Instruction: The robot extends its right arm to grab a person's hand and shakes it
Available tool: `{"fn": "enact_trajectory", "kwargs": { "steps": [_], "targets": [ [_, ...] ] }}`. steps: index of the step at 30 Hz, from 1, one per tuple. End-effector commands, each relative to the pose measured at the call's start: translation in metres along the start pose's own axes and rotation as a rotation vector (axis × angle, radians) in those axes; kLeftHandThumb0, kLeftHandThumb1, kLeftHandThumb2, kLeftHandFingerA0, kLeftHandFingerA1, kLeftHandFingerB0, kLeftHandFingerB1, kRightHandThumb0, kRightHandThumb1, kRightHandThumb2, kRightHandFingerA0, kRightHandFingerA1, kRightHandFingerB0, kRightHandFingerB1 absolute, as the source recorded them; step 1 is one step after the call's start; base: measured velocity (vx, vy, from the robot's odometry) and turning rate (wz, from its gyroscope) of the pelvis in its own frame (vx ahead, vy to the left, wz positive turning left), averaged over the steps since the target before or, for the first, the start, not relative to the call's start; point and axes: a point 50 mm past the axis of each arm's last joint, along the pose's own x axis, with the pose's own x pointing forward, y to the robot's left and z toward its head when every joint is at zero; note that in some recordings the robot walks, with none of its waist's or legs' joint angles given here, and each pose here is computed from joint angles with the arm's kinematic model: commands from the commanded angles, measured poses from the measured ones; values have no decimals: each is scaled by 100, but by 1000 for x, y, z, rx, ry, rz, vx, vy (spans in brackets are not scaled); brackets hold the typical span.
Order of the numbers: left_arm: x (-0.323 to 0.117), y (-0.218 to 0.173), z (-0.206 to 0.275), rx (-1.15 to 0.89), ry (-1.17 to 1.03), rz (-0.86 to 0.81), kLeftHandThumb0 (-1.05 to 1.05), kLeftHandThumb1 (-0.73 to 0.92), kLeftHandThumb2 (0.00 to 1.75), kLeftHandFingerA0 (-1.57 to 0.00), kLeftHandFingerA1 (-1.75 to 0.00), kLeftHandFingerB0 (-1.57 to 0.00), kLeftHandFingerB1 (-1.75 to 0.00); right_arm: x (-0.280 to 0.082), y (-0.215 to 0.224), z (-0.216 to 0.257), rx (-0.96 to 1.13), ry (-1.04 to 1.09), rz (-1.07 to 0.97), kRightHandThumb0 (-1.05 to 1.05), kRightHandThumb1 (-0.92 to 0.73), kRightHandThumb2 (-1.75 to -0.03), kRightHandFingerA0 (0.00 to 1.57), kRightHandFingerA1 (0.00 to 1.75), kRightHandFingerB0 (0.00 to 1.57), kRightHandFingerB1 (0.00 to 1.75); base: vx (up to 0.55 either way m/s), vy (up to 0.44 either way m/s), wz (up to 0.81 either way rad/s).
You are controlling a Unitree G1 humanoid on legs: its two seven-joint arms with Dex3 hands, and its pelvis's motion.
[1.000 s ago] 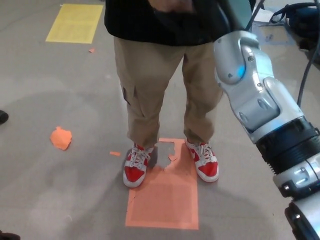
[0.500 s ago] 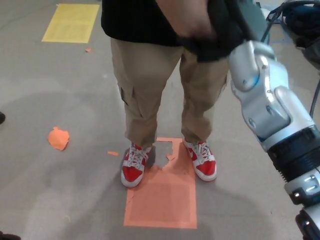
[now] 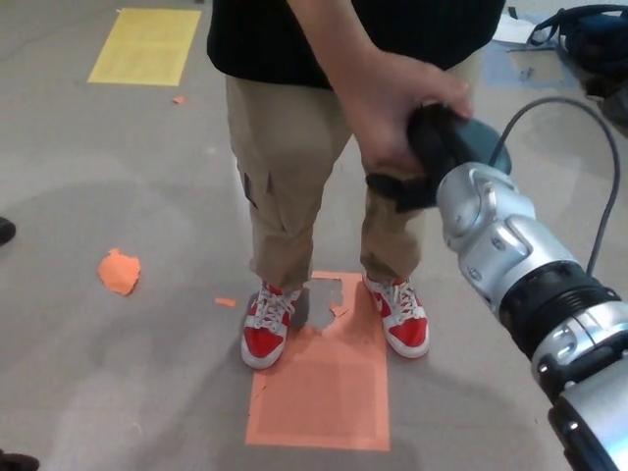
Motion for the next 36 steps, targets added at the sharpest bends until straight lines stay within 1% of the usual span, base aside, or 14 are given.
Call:
{"fn": "enact_trajectory", "kwargs": {
  "steps": [1,2,3,4,5,13,17,18,22,28,32,34,35,36],
  "targets": [
    [-3,8,0,15,-2,-5,-48,66,100,-33,-54,-16,-45,-6,22,-21,48,50,104,-68,-72,-62,69,55,59,49,0,0,0],
    [-3,8,0,18,-2,-4,-48,66,100,-34,-54,-17,-45,-6,22,-23,50,50,128,-80,-60,-90,29,47,21,42,0,0,0],
    [-3,9,0,25,-2,-1,-48,85,65,-40,-39,-30,-33,-6,22,-26,60,44,190,-89,-74,-63,3,26,2,24,0,0,0],
    [-2,9,1,28,-3,0,-48,85,65,-40,-39,-30,-33,-6,22,-29,71,36,224,-89,-74,-63,3,26,2,24,0,0,0],
    [-3,9,1,37,-1,1,-48,85,65,-40,-39,-29,-34,-7,21,-34,125,27,259,-95,-56,-97,0,0,0,0,0,0,0],
    [-1,11,4,48,2,8,-49,84,65,-41,-40,-27,-33,-13,6,-61,251,-21,230,-92,-55,-91,0,0,0,0,0,0,0],
    [-2,10,1,40,-1,-2,-49,84,65,-40,-39,-29,-33,-20,-2,-88,258,33,218,-88,-55,-88,0,0,0,0,0,0,0],
    [-2,9,0,29,3,-5,-49,84,64,-38,-39,-28,-33,-23,-3,-96,255,53,213,-91,-58,-92,0,2,0,0,0,0,0],
    [-2,8,0,18,6,-2,-47,84,64,-38,-39,-29,-34,-35,-2,-126,222,135,223,-91,-60,-93,0,2,0,0,0,0,0],
    [-2,8,-2,0,19,-6,-47,84,65,-35,-37,-27,-33,-65,20,-180,261,293,303,-89,-60,-91,0,5,0,0,0,0,0],
    [-2,8,-1,7,21,-10,-47,85,65,-34,-37,-25,-32,-78,35,-196,301,362,337,-91,-62,-94,0,5,0,0,0,0,0],
    [-2,8,-1,12,13,-6,-48,85,65,-37,-38,-28,-33,-92,50,-209,332,417,366,-91,-67,-97,0,7,0,1,0,0,0],
    [-1,8,0,15,12,-5,-48,84,64,-37,-38,-29,-33,-96,54,-213,344,444,384,-87,-67,-100,0,11,0,6,0,0,0],
    [-1,8,0,13,13,-4,-48,84,64,-37,-38,-29,-33,-99,58,-216,349,465,396,-87,-67,-100,0,11,0,6,0,0,0]
  ]
}}
